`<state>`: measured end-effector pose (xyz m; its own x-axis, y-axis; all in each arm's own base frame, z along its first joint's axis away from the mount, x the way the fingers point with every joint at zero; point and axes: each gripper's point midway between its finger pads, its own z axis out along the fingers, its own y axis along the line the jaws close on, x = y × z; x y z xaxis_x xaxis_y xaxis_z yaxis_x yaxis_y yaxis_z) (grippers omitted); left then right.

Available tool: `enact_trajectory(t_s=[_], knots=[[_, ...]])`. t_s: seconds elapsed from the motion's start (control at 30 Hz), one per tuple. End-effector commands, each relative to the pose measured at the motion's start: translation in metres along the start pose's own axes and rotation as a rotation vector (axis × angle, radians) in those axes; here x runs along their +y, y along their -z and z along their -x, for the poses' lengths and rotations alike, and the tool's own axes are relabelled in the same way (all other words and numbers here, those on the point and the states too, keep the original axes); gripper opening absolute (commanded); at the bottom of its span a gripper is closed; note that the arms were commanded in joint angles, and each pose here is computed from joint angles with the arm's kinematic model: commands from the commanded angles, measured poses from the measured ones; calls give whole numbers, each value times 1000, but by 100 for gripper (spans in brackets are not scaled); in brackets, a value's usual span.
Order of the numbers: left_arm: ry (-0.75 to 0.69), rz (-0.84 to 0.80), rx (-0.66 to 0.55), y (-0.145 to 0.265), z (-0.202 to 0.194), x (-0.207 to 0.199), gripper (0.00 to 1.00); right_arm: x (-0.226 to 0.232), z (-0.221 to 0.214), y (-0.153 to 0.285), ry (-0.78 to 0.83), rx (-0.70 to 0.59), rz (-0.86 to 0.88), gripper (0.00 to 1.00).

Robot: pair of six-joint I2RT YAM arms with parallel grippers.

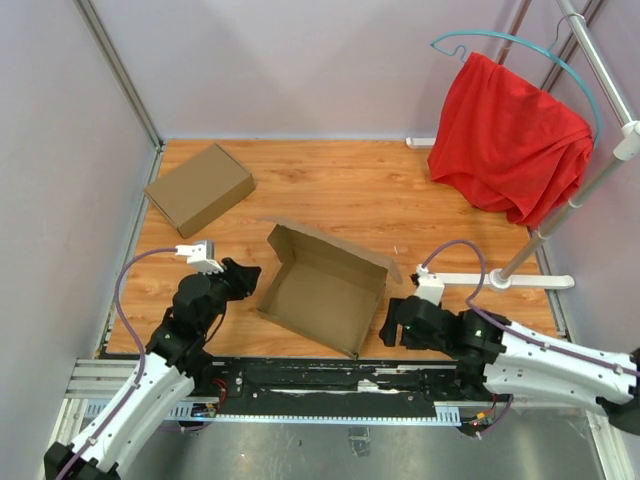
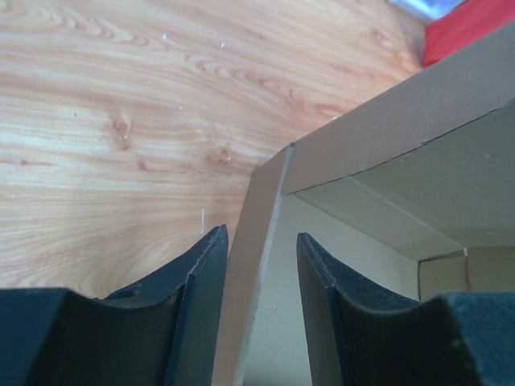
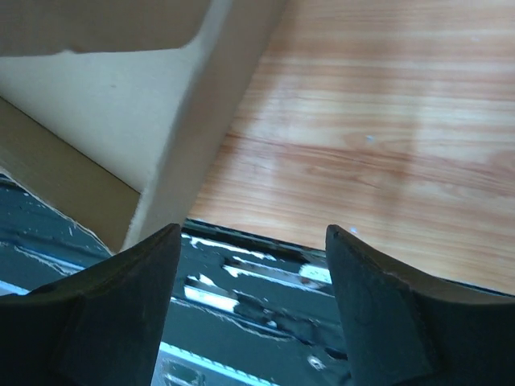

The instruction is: Fold the paper box

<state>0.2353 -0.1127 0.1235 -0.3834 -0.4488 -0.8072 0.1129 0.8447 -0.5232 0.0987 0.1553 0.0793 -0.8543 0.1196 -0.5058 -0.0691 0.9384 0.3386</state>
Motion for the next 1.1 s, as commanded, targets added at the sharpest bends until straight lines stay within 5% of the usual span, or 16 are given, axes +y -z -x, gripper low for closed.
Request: enact_trajectory(t_s=[0.0, 0.4, 0.8, 1.07], knots=[[10, -2, -48, 6, 7, 1, 45, 38, 20, -15, -107, -162, 65, 74], [-6, -1, -52, 5, 7, 2, 45, 53, 19, -35, -141, -200, 10, 71], [-5, 17, -88, 7, 13, 6, 45, 45, 16, -54, -116, -227, -62, 17], [-3, 35, -85, -2, 3, 14, 45, 19, 53, -59, -73, -384, -162, 6]])
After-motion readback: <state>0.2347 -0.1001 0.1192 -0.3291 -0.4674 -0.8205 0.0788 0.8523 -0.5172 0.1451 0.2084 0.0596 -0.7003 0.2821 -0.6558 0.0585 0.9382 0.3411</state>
